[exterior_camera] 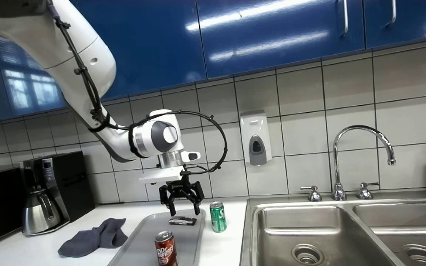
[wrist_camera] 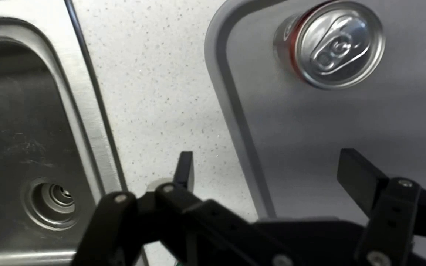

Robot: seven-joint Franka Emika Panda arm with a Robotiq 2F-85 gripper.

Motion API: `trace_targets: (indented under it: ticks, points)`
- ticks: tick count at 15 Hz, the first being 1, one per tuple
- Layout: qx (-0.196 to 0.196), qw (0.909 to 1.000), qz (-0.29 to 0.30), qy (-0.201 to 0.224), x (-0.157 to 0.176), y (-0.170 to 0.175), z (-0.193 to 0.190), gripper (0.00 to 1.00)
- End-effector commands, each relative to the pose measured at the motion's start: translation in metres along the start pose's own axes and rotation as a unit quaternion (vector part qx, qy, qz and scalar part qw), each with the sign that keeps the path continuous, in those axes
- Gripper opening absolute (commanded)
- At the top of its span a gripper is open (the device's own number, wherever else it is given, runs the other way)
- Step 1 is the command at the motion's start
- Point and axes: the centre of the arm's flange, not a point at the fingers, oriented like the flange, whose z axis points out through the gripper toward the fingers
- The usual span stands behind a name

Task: Put the can on the tray

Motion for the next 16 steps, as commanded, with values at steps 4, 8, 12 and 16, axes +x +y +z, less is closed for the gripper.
trace_targets:
  ticks: [4, 8, 12, 16]
  points:
    - [-0.01, 0.9993, 0.029, -0.02, 0.055, 0.03, 0.009, 1.0]
    - [-0.019, 0.9992, 0.027, -0.024, 0.07, 0.037, 0.018, 1.0]
    - [-0.02, 0.9991, 0.03, -0.021, 0.086, 0.039, 0.022, 1.0]
    - [-0.027, 0.9986, 0.041, -0.018, 0.102, 0.05, 0.026, 1.0]
